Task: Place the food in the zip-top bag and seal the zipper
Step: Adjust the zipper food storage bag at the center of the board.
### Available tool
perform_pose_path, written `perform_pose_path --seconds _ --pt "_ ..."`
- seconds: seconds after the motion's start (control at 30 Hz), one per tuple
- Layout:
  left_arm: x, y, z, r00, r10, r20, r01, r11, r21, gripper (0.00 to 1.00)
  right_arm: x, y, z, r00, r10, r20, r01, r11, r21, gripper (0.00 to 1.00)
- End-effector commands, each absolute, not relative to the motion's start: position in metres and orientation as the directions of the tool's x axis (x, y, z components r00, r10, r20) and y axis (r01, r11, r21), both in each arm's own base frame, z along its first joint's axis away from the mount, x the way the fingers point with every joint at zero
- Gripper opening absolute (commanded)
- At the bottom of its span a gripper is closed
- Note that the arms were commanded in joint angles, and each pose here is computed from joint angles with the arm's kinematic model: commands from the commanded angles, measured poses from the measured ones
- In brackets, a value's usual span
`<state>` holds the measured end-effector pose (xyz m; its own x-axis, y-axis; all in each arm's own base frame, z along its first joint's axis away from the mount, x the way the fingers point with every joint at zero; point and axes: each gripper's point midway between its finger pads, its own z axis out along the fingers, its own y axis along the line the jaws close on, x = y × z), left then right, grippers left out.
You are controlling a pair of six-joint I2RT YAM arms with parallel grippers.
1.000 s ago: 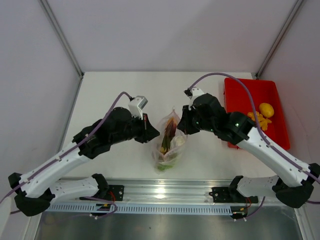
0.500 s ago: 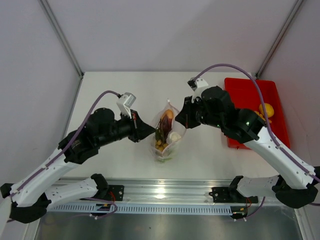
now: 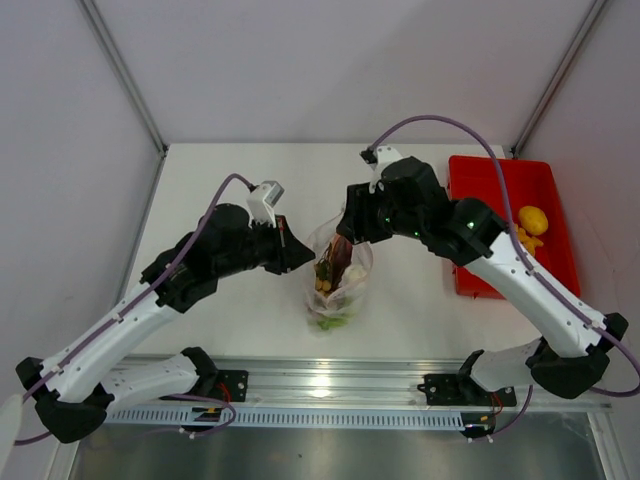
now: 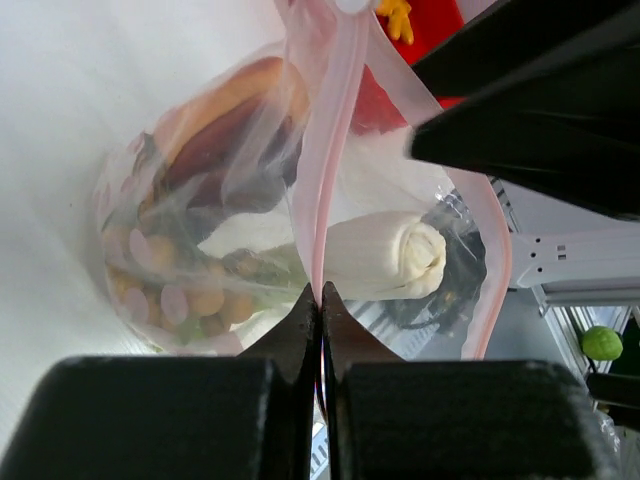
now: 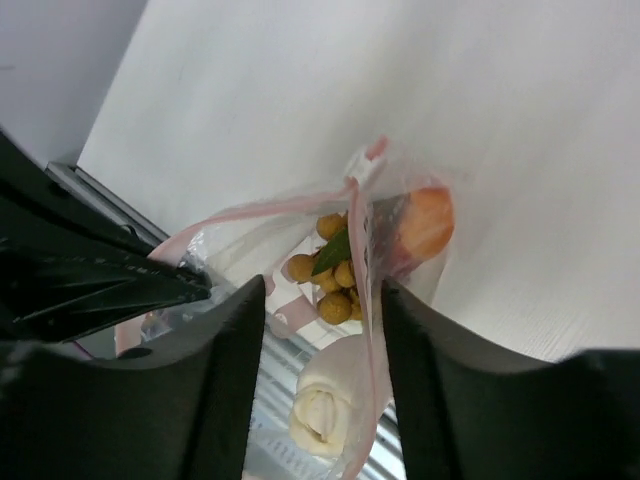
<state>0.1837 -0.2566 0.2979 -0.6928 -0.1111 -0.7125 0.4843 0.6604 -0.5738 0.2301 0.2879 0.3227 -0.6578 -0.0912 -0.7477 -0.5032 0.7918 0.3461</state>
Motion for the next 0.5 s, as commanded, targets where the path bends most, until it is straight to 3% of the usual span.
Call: perform_pose_path --seconds 0.0,0.23,0.47 --pt "0.189 -0.253 0.323 -0.644 -0.144 -0.752 0.519 0.639 -0.567 0.01 0.226 0.263 0.375 -0.577 -0.022 -0.816 -0.499 0.801 0.331 0.55" --pt "0.19 -0.243 0.316 -0.652 -0.166 -0.74 0.491 0.652 -0.578 0.01 0.252 0.186 0.434 -0.408 0.122 -0.905 -0.3 0.918 0.259 0.81" --pt "0.185 -0.243 0.315 -0.658 -0.165 -0.735 0.499 0.636 -0.589 0.01 0.338 0.07 0.402 -0.382 0.293 -0.876 0.119 0.956 0.268 0.86"
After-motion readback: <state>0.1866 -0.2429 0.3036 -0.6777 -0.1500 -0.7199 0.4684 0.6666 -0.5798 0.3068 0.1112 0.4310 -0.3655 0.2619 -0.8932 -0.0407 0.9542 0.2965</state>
